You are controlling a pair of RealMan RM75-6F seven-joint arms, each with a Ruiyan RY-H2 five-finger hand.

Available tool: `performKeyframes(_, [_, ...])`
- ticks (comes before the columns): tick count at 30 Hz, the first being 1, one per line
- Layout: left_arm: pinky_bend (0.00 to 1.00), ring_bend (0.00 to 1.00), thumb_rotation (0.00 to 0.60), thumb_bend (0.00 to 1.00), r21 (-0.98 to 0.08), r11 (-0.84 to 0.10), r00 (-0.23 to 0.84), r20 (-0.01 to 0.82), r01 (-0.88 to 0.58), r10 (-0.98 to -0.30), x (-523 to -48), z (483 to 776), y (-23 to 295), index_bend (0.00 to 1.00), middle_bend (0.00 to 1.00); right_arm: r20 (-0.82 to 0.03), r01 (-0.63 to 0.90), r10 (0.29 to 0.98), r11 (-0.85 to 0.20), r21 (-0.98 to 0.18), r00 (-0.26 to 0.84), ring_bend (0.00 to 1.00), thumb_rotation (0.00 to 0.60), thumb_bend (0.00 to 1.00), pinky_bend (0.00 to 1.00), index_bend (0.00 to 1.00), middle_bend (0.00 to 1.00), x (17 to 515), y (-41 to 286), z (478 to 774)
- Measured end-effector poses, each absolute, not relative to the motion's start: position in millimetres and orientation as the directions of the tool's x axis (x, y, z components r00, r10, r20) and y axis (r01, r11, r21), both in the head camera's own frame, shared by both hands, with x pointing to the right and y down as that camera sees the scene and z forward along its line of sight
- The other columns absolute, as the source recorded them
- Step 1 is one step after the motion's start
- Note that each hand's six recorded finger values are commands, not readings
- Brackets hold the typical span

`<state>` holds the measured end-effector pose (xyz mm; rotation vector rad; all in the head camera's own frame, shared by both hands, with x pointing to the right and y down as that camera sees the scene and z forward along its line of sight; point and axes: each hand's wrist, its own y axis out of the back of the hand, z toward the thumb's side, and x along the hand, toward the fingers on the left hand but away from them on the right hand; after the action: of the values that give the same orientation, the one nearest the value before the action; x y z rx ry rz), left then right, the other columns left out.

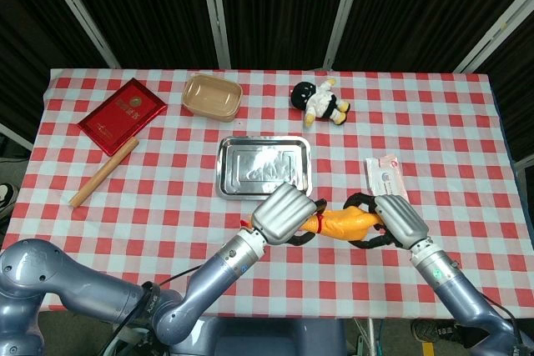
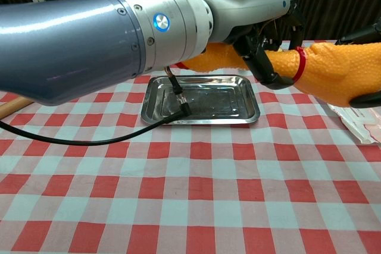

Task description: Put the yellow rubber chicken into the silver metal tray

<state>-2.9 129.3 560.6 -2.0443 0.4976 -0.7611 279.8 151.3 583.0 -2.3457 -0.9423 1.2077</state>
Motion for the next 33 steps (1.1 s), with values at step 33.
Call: performKeyframes(33, [0.6, 0.57, 0.6, 0.57, -0.82, -0.552, 0.685, 0.317, -0.149, -0.656, -60, 587, 114, 0.63, 0.65, -0.543, 0.313, 0.806, -0.591, -0.743, 0.235, 0.0, 0.6, 0.07, 0.0, 0.0, 0.0, 364, 148, 560])
